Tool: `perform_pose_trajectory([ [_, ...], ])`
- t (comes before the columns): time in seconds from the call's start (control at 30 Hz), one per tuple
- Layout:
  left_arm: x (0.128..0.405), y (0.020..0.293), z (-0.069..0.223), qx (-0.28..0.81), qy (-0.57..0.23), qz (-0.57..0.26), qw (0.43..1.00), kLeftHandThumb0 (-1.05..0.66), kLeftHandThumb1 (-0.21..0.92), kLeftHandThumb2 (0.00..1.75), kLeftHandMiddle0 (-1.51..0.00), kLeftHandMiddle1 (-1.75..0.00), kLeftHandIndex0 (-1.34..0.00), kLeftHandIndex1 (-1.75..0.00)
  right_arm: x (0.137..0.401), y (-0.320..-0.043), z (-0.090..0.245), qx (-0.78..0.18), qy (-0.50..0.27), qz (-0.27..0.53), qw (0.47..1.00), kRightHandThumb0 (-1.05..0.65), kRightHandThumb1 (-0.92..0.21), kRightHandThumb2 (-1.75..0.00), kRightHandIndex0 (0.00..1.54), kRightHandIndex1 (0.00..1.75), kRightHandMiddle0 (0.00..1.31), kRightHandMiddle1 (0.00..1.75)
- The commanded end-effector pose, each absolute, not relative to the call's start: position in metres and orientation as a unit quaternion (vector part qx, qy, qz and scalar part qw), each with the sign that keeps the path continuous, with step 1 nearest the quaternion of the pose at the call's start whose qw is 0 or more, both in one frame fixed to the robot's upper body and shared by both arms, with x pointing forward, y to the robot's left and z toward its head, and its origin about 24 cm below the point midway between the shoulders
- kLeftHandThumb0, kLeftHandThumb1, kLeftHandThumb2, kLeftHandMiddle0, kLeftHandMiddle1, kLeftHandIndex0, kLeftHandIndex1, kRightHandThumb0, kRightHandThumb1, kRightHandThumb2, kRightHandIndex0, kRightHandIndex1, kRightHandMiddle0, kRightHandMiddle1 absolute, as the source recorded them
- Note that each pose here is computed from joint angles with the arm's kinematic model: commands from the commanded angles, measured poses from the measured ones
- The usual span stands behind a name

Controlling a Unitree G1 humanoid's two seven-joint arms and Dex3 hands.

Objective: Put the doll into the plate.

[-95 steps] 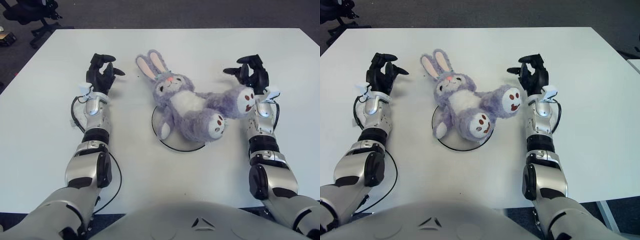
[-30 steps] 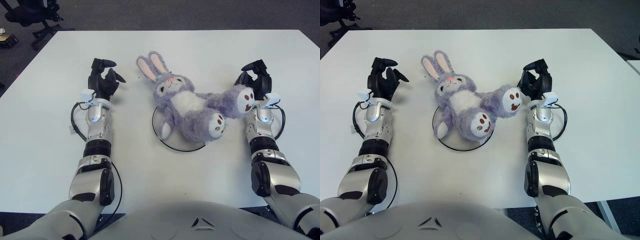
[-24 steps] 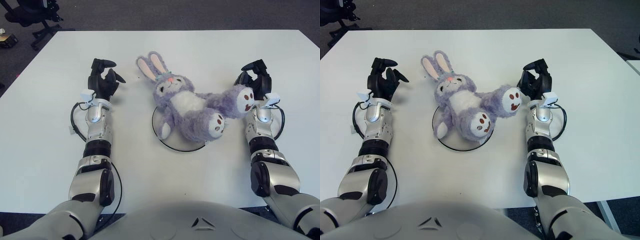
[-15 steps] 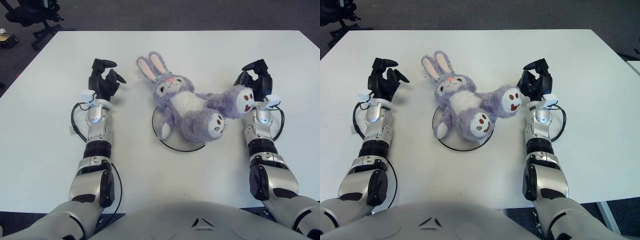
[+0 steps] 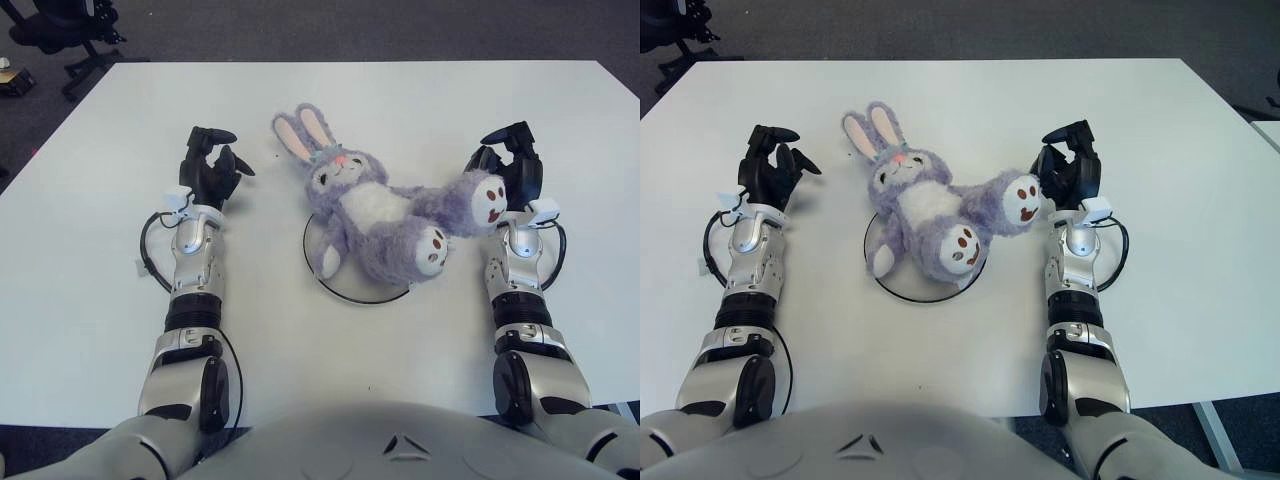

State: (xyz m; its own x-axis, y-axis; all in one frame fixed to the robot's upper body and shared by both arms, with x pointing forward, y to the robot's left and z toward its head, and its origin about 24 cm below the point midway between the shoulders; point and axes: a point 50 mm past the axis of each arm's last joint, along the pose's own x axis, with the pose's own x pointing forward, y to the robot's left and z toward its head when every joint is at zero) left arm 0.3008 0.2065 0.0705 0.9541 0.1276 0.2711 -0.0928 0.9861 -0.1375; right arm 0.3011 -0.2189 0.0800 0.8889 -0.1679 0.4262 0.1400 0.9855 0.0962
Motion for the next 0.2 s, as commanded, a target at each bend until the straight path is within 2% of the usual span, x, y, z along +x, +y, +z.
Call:
perform_pose_trajectory([
  [0.0, 0.2888, 0.2065, 0.0463, -0.067, -0.094, 0.07, 0.991, -0.35, 0.85, 0.6, -0.8, -1.75, -0.25, -1.75, 0.2892, -0.2189, 0.0544, 0.049, -0.179, -0.091, 0.978, -0.35, -0.92, -0.51, 0.99, 1.75, 0.21, 1.75],
  [0.17, 0.2907, 0.206, 0.0476, -0.066, -0.095, 0.07, 0.991, -0.35, 0.85, 0.61, -0.8, -1.75, -0.25, -1.75, 0.2914, -0.2204, 0.0557, 0.047, -0.185, -0.095, 0.977, -0.34, -0.92, -0.51, 0.98, 1.75, 0.21, 1.75],
])
